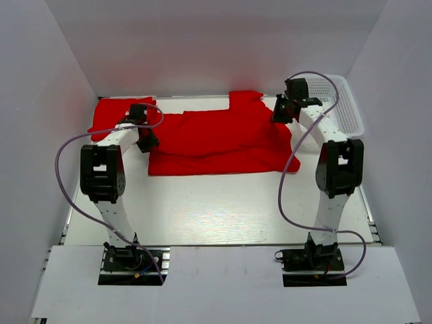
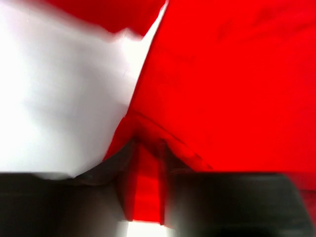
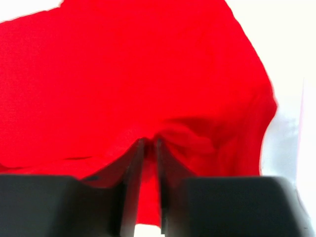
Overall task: Fold and stack the t-shirts
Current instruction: Fold the flattened tshirt in 1/3 of the way
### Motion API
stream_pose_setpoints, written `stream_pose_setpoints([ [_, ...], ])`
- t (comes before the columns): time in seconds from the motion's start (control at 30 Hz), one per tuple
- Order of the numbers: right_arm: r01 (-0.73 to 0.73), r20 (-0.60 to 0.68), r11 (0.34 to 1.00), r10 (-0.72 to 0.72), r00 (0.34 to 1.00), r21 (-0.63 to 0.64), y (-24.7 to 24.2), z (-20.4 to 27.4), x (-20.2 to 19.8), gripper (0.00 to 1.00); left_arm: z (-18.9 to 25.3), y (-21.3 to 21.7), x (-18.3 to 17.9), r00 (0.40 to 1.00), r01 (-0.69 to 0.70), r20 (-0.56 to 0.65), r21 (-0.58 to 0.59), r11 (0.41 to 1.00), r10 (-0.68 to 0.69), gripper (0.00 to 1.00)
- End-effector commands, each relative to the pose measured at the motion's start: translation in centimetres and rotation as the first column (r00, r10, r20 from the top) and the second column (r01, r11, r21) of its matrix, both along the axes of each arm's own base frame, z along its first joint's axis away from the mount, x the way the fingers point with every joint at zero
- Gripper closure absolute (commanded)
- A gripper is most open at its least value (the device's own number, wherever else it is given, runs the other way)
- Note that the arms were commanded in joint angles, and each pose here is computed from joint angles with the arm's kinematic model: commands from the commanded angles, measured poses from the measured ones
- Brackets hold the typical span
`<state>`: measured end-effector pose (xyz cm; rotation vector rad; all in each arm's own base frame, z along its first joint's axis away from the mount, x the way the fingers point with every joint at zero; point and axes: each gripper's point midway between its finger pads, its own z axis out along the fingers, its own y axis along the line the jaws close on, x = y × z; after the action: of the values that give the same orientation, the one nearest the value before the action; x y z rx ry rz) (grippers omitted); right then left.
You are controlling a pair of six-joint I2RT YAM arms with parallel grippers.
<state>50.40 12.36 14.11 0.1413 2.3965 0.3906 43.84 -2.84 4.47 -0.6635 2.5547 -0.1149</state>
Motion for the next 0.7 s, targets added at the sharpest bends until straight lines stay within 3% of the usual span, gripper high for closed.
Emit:
stream_pose_setpoints([
  [0.0, -0.01, 0.004, 1.0, 0.01, 1.0, -0.012, -0.4, 0.3, 1.7, 0.74, 1.6, 0.7, 2.2, 0.999, 0.007, 0.042, 0.032, 0.999, -0.009, 0.47],
  [0.07, -0.018, 0.015, 1.0, 0.018, 1.0, -0.006, -0.3, -0.1, 3.1, 0.58, 2.5, 1.2, 2.3, 0.999, -0.005, 0.037, 0.054, 0.999, 0.003, 0.0],
  [0.1, -0.023, 0.025, 1.0, 0.024, 0.999, -0.006, -0.3, 0.9, 3.7, 0.21, 2.7, 1.4, 2.3, 0.999, -0.01, 0.034, 0.063, 0.998, 0.008, 0.0],
  [0.13, -0.057, 0.05, 0.998, 0.056, 0.997, 0.021, 0.3, 1.9, 4.5, 0.1, 3.6, 1.4, 2.4, 0.999, -0.011, 0.05, 0.062, 0.998, 0.008, 0.0],
  [0.3, -0.158, 0.05, 0.986, 0.155, 0.987, 0.052, 1.7, 4.0, 2.4, 0.1, 8.0, 1.3, 2.0, 0.991, 0.008, 0.13, 0.063, 0.998, -0.017, 0.0],
  [0.33, -0.156, -0.024, 0.986, 0.157, 0.987, 0.054, 1.4, 1.3, 0.6, 0.1, 8.2, 1.1, 1.5, 0.991, 0.016, 0.13, 0.054, 0.998, -0.023, 0.0],
  [0.4, -0.168, 0.007, 0.984, 0.168, 0.986, 0.059, 1.3, 3.2, -1.1, 0.1, 9.8, 0.4, 1.0, 0.984, 0.045, 0.174, 0.028, 0.999, -0.05, 0.0],
  [0.47, -0.174, -0.07, 0.982, 0.179, 0.981, 0.068, 1.3, -0.1, -3.9, 0.1, 9.4, -0.9, -0.1, 0.982, 0.091, 0.168, 0.012, 0.996, -0.092, 0.0],
  [0.67, -0.16, -0.088, 0.984, 0.167, 0.982, 0.084, 0.3, -1.8, -9.3, 0.1, 6.4, -5.6, -2.7, 0.958, 0.254, 0.184, -0.187, 0.949, -0.22, 0.0],
])
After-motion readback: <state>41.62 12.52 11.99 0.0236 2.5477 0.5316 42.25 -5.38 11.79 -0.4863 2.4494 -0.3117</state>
